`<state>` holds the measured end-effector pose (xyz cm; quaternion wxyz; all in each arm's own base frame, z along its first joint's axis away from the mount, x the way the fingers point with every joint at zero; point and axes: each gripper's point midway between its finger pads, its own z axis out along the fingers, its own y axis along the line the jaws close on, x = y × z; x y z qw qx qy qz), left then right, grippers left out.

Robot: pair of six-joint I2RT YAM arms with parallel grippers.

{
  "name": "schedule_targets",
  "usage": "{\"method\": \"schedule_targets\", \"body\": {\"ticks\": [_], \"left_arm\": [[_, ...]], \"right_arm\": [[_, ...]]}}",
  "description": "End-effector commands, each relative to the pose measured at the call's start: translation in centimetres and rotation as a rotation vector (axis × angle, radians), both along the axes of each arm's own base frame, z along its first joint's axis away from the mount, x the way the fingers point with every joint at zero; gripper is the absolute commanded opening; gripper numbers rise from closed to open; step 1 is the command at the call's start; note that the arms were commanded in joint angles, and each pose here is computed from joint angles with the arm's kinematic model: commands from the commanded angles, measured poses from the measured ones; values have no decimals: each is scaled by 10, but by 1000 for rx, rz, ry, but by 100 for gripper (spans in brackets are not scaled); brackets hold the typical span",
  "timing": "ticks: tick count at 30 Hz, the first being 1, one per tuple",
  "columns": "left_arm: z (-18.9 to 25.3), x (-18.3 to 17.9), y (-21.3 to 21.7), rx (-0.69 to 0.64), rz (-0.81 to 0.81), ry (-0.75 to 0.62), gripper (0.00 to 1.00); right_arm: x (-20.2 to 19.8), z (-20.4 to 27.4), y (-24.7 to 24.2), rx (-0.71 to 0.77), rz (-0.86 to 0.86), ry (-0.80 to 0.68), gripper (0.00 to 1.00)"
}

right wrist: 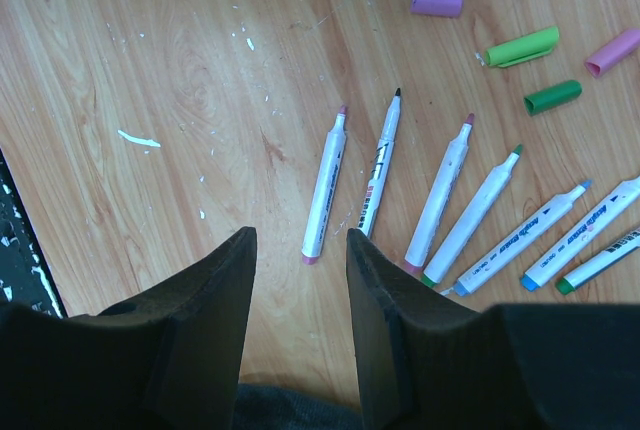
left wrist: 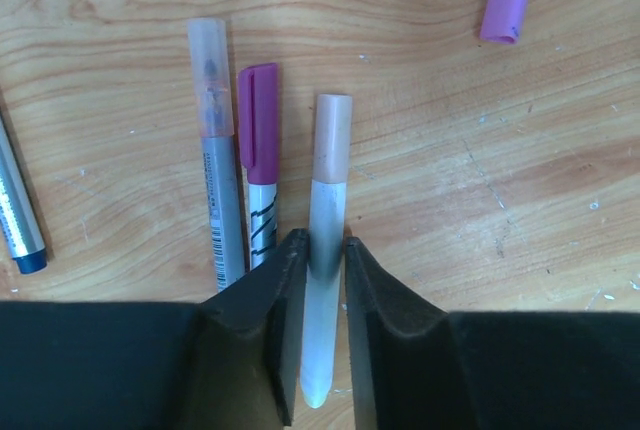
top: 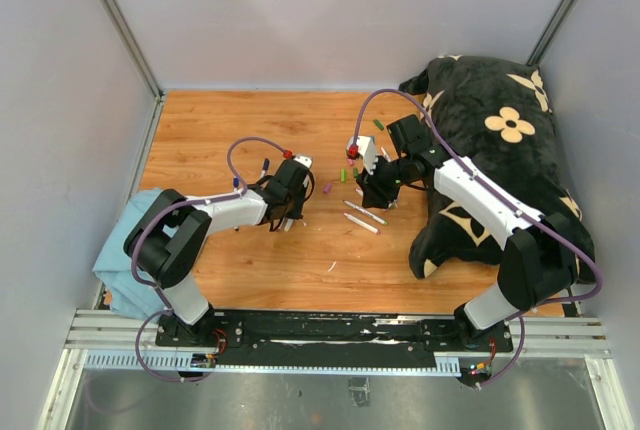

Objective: Open the pen caps
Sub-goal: Pick up the pen from the center of the board.

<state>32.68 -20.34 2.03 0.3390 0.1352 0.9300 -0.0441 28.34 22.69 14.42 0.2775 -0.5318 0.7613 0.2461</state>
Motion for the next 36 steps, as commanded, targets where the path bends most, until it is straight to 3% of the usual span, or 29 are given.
{"method": "schedule_targets", "body": {"ticks": [1,7,13,23,36], "left_arm": [[-15,-15,3,18,-15,68,22],[-6,-18,-6,-41,-41,62,1],[16,-23,-9,-128,-31,3,0],[58,-38,-20,-377,-39,-129,0],[133,-65,-29,-798,-68,-353,0]], "right_arm": [[-2,-2,-9,6,-10,30,42],[-13,-1,1,66,25,79,42],[-23,2,14,157,57,129,40],[-30,25,24,280,70,76,41],[-41,37,35,380,101,105,43]]}}
